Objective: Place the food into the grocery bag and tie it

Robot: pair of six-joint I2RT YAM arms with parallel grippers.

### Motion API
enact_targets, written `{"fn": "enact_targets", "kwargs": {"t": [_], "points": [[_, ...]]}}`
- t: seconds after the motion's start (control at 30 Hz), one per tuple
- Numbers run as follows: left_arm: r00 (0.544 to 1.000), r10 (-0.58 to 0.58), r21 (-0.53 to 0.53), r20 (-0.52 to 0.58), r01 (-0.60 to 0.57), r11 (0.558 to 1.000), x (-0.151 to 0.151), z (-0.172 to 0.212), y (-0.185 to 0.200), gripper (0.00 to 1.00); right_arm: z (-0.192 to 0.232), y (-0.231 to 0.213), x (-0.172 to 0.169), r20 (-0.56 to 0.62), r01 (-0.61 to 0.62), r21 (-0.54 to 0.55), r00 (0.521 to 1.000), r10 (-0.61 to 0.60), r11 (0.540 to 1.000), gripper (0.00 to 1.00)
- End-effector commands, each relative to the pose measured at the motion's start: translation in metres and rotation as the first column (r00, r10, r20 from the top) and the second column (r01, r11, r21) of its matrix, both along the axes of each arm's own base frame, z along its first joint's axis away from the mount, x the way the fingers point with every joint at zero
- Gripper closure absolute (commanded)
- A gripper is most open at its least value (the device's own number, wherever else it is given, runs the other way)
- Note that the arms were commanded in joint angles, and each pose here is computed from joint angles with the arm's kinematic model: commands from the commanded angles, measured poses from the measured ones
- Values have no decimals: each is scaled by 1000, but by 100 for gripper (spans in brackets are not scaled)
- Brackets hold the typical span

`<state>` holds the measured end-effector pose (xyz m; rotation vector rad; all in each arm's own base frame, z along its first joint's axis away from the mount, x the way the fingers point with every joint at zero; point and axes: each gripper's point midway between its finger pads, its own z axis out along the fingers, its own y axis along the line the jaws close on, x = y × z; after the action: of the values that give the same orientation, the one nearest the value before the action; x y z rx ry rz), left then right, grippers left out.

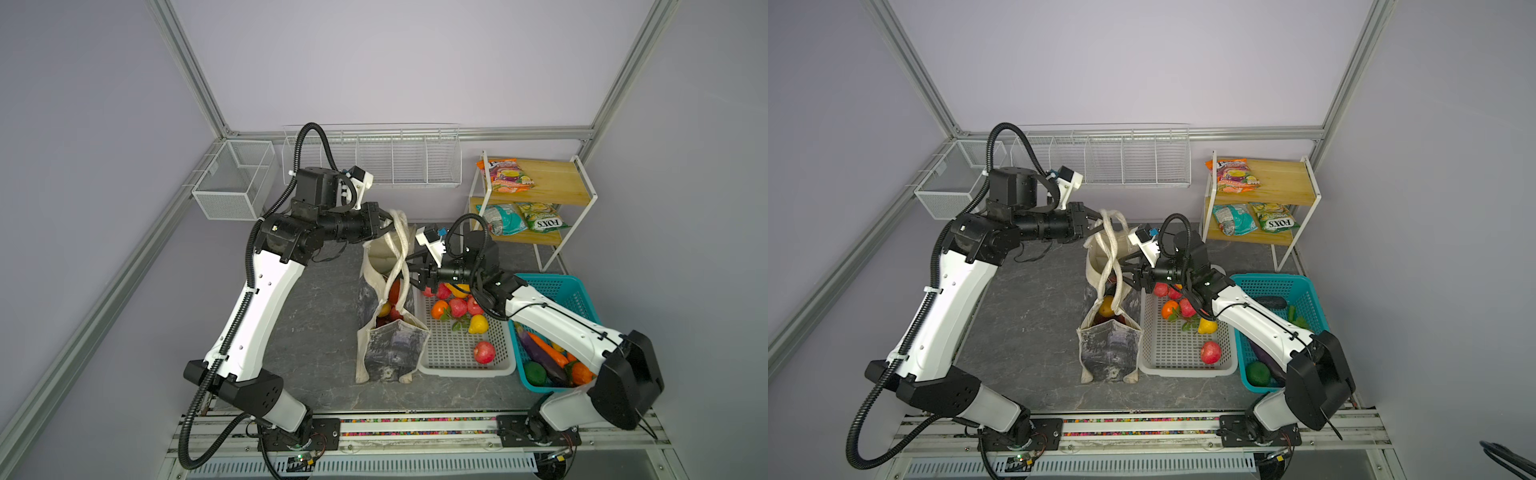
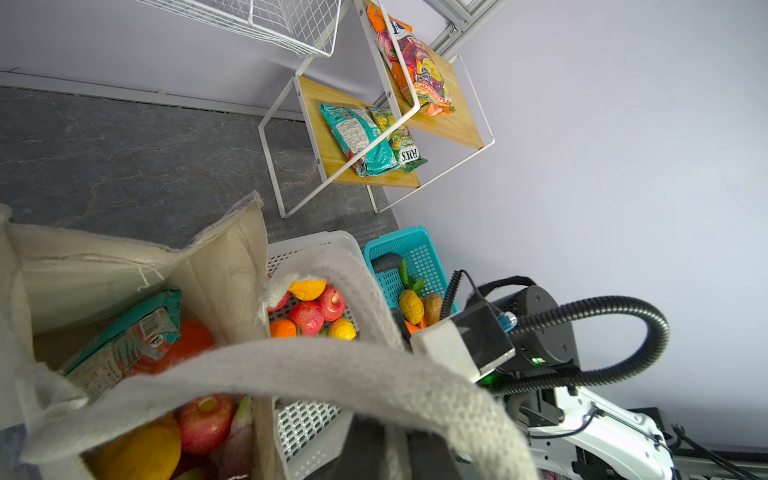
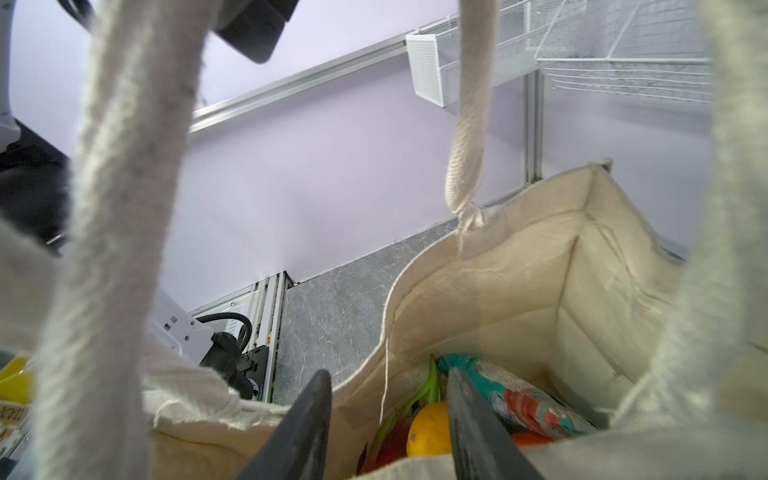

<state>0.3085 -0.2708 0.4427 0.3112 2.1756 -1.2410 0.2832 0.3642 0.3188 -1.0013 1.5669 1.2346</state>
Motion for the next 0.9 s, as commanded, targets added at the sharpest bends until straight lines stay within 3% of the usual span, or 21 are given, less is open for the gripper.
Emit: {"fn": "enact_targets", "kwargs": {"t": [0.0, 0.17, 0.87], "points": [[999, -43, -35, 20, 44, 998, -2, 7, -7, 100, 11, 10, -14, 95, -104, 68, 991, 98, 992, 52], [998, -59, -32, 4, 59, 998, 1, 0, -11, 100, 14, 10, -22, 100, -143, 117, 986, 131, 983, 50], [997, -65, -27, -44, 64, 998, 14, -23, -20, 100, 53, -5, -45, 138, -191, 212, 977, 164, 958, 21]]}}
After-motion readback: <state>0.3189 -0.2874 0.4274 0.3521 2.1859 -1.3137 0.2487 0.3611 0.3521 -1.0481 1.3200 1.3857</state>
